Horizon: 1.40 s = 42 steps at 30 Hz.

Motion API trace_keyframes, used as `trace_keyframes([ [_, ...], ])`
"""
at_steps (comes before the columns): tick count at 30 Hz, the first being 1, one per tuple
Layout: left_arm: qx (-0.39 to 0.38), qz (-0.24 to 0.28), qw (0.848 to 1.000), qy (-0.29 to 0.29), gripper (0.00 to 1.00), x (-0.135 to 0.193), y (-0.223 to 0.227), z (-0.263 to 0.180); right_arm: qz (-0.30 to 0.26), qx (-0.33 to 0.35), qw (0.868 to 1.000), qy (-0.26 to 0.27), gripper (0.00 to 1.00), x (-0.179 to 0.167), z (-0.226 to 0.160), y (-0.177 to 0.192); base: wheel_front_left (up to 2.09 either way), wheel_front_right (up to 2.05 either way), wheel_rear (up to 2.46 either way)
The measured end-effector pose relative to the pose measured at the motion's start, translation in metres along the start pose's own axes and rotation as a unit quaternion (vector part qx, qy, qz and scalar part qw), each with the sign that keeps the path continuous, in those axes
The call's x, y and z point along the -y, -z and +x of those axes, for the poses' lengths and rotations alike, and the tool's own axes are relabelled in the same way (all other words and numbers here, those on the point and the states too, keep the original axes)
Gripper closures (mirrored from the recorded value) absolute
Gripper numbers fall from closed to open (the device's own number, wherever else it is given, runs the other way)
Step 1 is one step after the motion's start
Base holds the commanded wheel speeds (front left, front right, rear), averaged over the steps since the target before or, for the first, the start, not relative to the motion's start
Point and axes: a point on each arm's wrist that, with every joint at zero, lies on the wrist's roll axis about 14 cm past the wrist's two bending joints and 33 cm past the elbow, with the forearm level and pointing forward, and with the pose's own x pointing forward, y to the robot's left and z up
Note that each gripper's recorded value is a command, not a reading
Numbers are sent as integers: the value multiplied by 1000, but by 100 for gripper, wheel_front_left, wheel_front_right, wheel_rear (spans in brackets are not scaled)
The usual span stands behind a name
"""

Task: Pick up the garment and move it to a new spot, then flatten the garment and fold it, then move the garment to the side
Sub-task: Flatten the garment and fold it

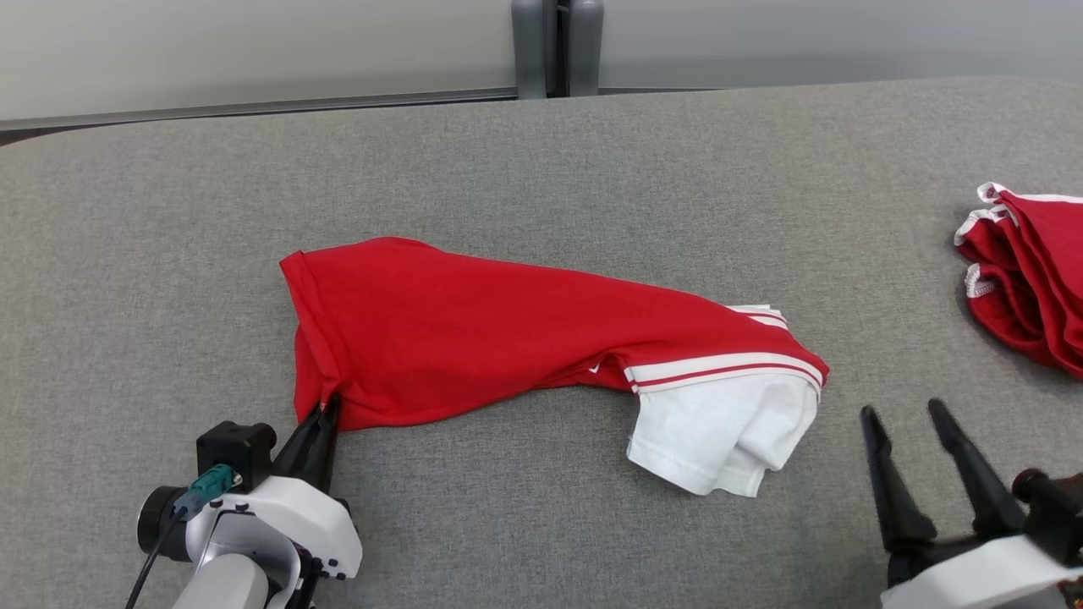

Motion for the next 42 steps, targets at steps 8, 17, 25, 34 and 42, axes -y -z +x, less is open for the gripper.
trace_keyframes([
  [8, 3, -3, 1000, -2, 100, -3, 0, 11, 40, -137, 988, -67, 0, -42, -18, 83, 0, 0, 0],
  [17, 19, -11, 1000, -11, 100, -9, -6, 17, 38, -165, 979, -111, 100, -62, 7, 103, 0, 0, 0],
  [25, 70, -14, 997, -10, 100, -10, -32, 20, 32, -103, 988, -112, 100, -55, 24, 76, 0, 0, 0],
  [34, 211, -5, 977, 14, 100, 2, -130, 9, -54, 82, 991, -89, 100, -19, 41, -48, 0, 0, 0],
  [42, 331, 31, 942, 48, 100, 24, -235, -26, -132, 239, 960, -63, 100, -7, 30, -169, 0, 0, 0],
])
